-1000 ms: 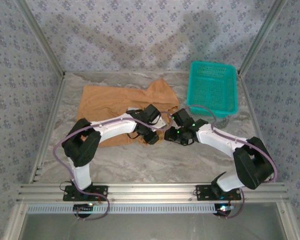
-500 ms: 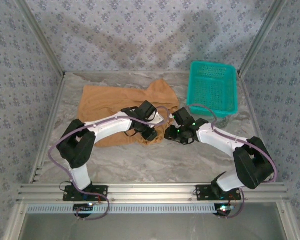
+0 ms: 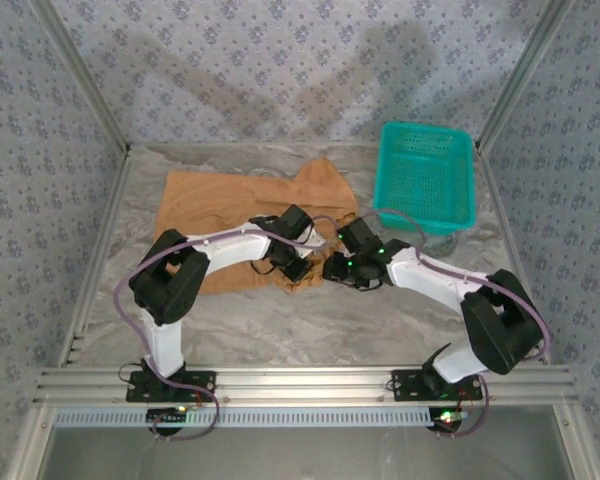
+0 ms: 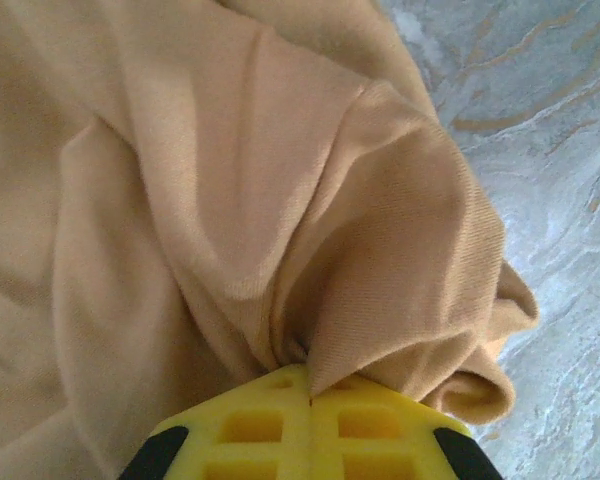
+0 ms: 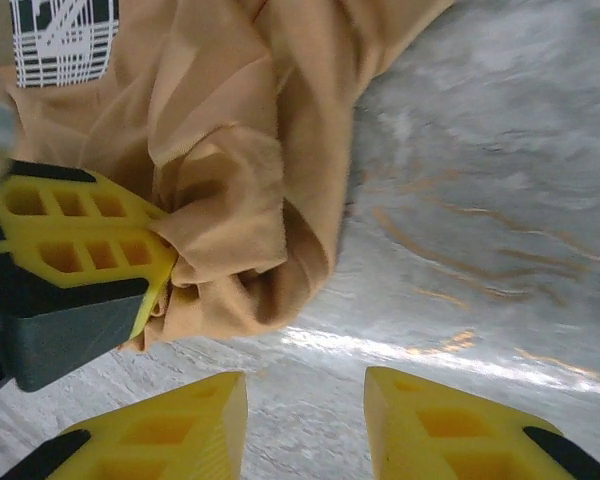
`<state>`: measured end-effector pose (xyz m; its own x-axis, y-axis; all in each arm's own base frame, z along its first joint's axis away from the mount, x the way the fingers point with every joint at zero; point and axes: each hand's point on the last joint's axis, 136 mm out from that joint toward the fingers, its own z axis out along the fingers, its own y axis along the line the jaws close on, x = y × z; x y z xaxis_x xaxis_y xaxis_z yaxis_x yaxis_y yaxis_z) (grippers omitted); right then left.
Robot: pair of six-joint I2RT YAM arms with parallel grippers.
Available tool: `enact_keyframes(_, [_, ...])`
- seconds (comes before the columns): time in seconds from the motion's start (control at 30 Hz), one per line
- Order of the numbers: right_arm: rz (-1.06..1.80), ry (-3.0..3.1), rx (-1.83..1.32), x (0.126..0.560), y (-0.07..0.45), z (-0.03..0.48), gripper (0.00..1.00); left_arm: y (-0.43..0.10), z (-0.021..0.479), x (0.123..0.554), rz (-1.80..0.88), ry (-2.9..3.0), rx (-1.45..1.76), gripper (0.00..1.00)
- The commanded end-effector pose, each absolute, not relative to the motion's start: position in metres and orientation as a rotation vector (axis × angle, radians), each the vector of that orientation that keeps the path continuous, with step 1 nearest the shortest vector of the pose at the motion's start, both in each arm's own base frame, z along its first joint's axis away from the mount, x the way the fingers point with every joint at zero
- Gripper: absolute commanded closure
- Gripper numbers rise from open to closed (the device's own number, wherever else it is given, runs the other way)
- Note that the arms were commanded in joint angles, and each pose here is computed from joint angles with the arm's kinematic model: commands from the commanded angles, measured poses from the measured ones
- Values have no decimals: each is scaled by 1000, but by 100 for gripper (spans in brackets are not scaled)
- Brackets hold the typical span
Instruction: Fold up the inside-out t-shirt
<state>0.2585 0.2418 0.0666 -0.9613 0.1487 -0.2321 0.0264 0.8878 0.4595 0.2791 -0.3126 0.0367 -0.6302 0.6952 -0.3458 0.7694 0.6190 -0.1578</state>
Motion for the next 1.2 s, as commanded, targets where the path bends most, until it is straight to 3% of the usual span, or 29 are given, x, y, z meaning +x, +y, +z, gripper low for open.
enact_keyframes(0.0, [727, 2769, 163, 271, 270, 63, 63, -318, 84, 285, -488, 2511, 1161, 100])
enact_keyframes(0.13, [674, 2736, 280, 293, 275, 42, 66, -318, 105, 285, -508, 2474, 1141, 100])
enact_keyframes(0.23, [633, 2730, 326, 302, 271, 32, 100, -315, 122, 291, -526, 2446, 1106, 100])
enact_keyframes(0.57, [412, 2818, 222, 245, 212, 35, 100, -298, 190, 326, -751, 2314, 784, 100])
enact_keyframes(0.73, [364, 2834, 199, 228, 203, 30, 100, -300, 184, 321, -835, 2304, 709, 100])
enact_keyframes(0.93, [397, 2793, 151, 238, 215, 56, 100, -304, 167, 303, -935, 2367, 726, 99])
enact_keyframes(1.03, [422, 2767, 156, 245, 218, 66, 100, -307, 146, 272, -940, 2373, 911, 71])
enact_keyframes(1.17, [467, 2748, 181, 250, 220, 72, 100, -315, 123, 236, -914, 2318, 1111, 61])
